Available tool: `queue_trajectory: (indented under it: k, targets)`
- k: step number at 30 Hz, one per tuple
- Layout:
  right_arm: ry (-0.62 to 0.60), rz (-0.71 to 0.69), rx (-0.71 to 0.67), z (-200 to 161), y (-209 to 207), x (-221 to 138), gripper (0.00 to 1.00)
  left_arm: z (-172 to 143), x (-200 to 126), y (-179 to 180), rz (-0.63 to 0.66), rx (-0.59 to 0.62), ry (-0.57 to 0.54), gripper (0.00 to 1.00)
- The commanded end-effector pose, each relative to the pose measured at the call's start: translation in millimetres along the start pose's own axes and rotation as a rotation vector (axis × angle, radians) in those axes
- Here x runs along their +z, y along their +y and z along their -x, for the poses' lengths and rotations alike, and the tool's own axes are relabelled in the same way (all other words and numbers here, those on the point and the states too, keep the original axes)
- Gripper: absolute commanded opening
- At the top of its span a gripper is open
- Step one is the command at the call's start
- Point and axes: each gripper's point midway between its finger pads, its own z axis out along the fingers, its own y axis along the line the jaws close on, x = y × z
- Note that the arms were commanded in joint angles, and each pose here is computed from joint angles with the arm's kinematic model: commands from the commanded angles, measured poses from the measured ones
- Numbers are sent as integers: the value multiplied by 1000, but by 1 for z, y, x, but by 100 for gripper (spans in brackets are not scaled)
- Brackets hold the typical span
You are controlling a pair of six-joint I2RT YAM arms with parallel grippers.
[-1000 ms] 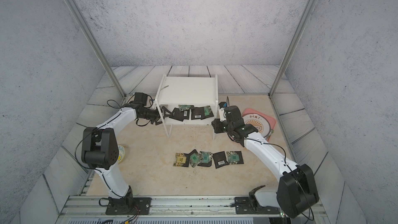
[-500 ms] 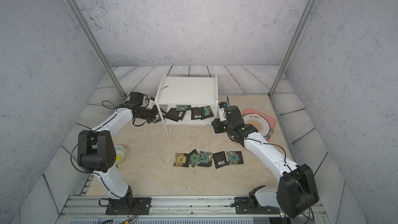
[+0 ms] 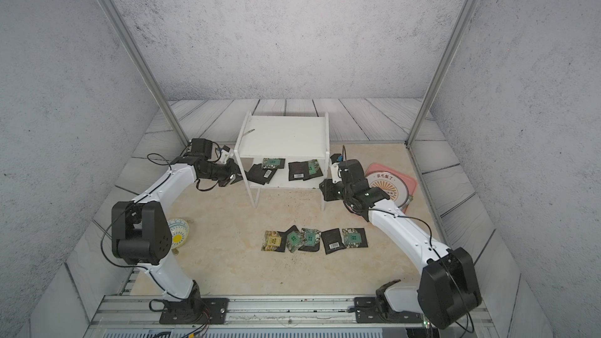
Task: Remove the tea bags from the shelf
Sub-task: Pick up the tea bag from the shelf.
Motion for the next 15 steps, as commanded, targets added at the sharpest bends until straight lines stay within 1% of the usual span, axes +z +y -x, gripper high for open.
queue_trajectory:
  k: [1, 2, 10, 15]
  targets:
    - [11, 34, 0, -2, 6, 5, 30, -7, -8, -8, -9, 2, 6, 1]
    - [11, 35, -1, -2, 6, 5, 30, -6, -10, -10, -10, 7, 0, 0]
    - [15, 32, -7, -2, 6, 5, 30, 10, -30, -38, -62, 36, -65, 0]
    - [9, 34, -8, 0, 7, 3, 30, 18, -42, -48, -58, 54, -109, 0]
